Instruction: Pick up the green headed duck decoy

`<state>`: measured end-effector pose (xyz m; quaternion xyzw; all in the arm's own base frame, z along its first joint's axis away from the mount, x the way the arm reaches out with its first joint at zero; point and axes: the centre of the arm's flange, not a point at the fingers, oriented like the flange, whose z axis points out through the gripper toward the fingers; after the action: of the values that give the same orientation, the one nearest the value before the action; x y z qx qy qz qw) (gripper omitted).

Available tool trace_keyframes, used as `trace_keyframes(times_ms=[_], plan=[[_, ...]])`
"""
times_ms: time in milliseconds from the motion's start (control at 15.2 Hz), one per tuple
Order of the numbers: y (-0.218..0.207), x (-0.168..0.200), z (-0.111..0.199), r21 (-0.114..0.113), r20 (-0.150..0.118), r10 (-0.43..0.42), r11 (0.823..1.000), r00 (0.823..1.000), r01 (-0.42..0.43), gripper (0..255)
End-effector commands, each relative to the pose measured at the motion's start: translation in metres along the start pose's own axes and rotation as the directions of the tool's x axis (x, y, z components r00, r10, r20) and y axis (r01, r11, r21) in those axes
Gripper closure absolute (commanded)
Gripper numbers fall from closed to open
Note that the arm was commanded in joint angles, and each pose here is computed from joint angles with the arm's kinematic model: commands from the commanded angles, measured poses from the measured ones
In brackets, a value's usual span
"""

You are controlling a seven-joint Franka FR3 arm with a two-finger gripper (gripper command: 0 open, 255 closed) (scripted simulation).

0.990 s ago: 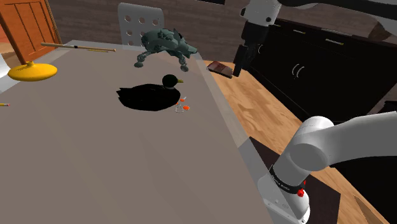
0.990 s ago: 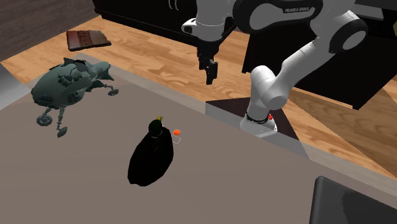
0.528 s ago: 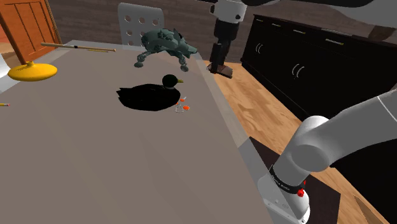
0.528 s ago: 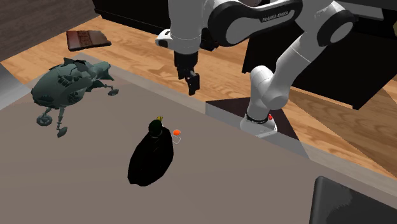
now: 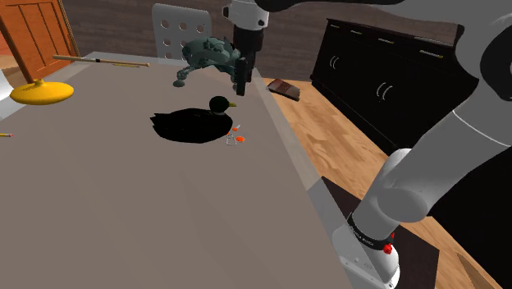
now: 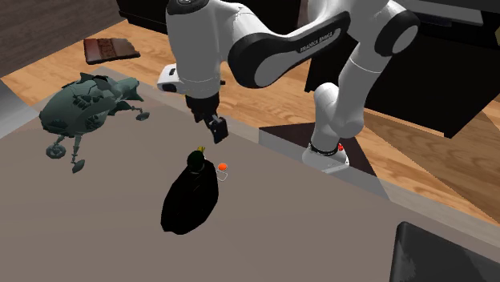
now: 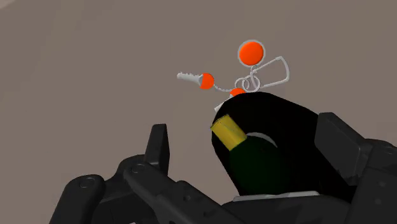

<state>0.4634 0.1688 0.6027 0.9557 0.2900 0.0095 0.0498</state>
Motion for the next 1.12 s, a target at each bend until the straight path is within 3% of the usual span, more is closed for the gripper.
trace_keyframes(times_ms=[0, 264, 924, 990, 1056], plan=[[-0.008, 0.027, 0.003, -0.011, 0.005, -0.059, 0.998, 0.998, 0.059, 0], [-0.030, 0.077, 0.011, -0.034, 0.017, -0.173, 0.984, 0.985, 0.174, 0], [-0.035, 0.079, 0.051, -0.035, 0.018, -0.177, 0.983, 0.984, 0.178, 0], [-0.034, 0.079, 0.050, -0.035, 0.018, -0.177, 0.983, 0.984, 0.178, 255], [-0.034, 0.079, 0.050, -0.035, 0.018, -0.177, 0.983, 0.984, 0.178, 255]])
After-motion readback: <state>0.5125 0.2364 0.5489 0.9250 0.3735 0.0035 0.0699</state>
